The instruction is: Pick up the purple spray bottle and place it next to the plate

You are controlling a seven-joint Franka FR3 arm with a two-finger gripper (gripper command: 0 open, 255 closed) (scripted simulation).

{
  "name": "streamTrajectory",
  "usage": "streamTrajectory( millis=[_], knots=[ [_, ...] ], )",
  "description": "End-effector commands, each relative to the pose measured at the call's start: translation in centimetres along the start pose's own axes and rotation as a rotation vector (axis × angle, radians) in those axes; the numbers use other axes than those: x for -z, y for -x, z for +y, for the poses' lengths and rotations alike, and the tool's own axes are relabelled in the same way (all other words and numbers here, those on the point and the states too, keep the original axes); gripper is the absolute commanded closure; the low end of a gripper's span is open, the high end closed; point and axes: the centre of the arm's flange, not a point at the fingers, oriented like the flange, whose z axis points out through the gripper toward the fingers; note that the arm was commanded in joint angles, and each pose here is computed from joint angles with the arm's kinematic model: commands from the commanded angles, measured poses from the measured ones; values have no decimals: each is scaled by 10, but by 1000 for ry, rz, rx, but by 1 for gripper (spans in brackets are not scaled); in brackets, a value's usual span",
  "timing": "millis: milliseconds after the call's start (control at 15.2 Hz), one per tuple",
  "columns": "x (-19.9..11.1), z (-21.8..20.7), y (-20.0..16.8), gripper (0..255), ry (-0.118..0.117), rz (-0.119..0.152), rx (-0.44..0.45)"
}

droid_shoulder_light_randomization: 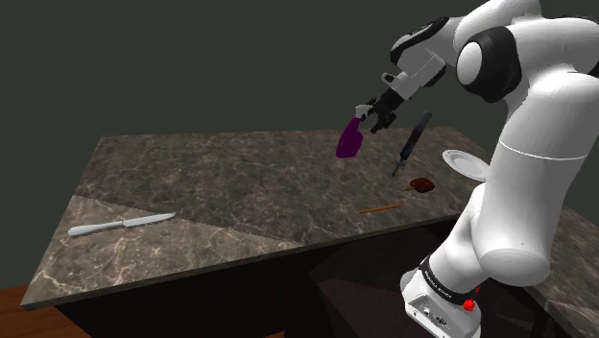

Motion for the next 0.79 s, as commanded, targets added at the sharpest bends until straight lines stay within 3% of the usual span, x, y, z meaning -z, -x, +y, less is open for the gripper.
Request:
streamTrajectory(
  millis=[0, 462, 726],
  knots=[
    [-12, 17, 10, 0, -12, 25, 44],
    [-52, 16, 9, 0, -12, 25, 44],
    [-52, 16, 9, 0, -12, 25, 44]
  ],
)
